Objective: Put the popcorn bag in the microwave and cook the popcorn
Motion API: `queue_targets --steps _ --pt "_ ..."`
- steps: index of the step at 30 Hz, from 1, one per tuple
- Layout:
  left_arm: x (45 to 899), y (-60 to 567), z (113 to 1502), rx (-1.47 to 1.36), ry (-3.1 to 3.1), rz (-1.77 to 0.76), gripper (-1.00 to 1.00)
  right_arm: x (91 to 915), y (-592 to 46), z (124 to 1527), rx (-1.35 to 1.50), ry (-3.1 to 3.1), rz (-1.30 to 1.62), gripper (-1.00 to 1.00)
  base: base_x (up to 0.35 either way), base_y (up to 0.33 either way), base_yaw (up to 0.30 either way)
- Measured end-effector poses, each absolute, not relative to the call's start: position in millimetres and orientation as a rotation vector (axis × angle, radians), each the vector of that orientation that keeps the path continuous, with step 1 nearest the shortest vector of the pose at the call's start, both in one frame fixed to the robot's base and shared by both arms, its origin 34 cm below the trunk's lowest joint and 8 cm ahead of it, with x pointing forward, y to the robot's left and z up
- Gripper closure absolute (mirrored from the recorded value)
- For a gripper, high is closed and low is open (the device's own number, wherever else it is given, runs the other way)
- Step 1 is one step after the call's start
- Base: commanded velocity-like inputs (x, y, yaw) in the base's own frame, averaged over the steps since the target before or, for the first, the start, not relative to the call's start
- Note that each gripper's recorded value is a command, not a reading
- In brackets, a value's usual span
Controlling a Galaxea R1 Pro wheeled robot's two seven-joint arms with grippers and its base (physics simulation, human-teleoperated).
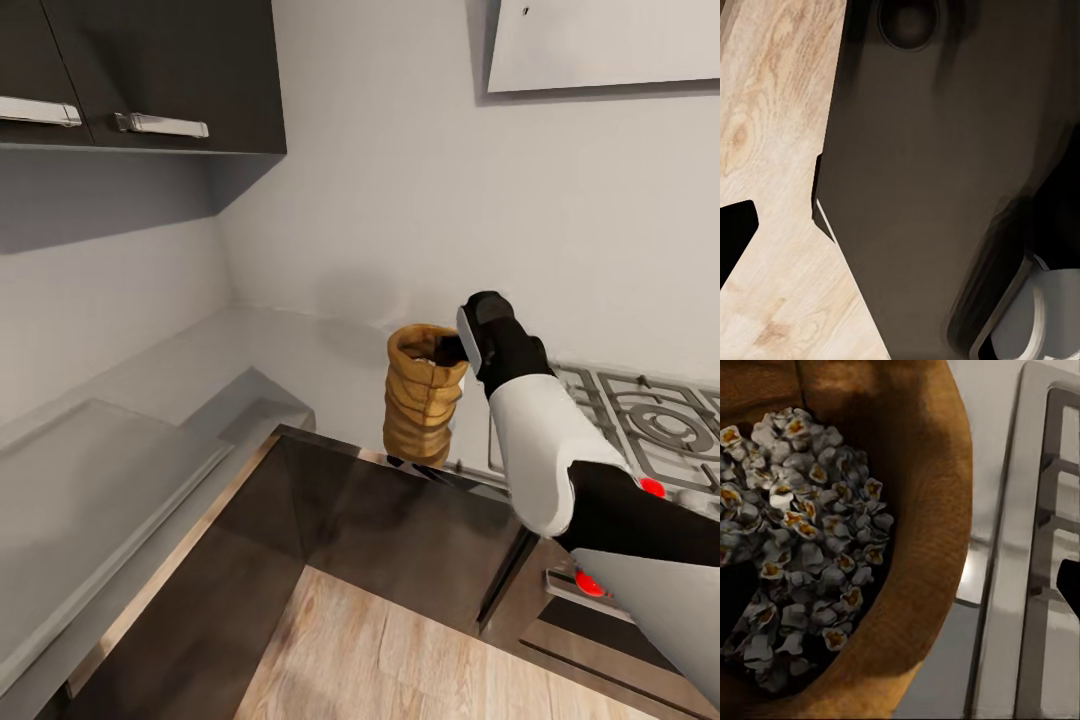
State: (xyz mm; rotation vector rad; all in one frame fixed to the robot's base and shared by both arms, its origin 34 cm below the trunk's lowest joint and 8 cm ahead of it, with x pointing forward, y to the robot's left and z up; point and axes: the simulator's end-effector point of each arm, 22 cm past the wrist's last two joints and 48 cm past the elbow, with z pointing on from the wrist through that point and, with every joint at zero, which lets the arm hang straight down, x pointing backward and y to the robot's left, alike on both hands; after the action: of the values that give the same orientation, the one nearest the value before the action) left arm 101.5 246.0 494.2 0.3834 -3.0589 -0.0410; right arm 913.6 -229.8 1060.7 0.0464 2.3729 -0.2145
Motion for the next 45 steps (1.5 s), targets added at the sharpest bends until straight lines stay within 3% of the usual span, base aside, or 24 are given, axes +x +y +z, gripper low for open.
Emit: queue_targets --steps 15,16,35,45 --pt "101.5 246.0 494.2 0.383 -3.059 -0.041 -1.0 912.9 -235.8 1042.5 0.101 2.366 -0.179 -1.0 0.0 0.0 0.0" --pt "101.5 246.0 494.2 0.383 -3.059 -0.041 -1.0 912.9 -235.8 1042.4 0.101 2.366 -0.179 1.0 0.0 0.0 0.0" --pt "101.5 246.0 494.2 0.383 -3.059 -0.041 -1.0 909.3 -236.4 1042.9 0.107 2.385 -0.172 1.0 0.0 0.0 0.0" --pt "101.5 245.8 494.2 0.383 -3.059 -0.041 -1.0 916.7 -268.6 1155.5 0.213 2.118 -0.172 1.0 0.0 0.0 0.0"
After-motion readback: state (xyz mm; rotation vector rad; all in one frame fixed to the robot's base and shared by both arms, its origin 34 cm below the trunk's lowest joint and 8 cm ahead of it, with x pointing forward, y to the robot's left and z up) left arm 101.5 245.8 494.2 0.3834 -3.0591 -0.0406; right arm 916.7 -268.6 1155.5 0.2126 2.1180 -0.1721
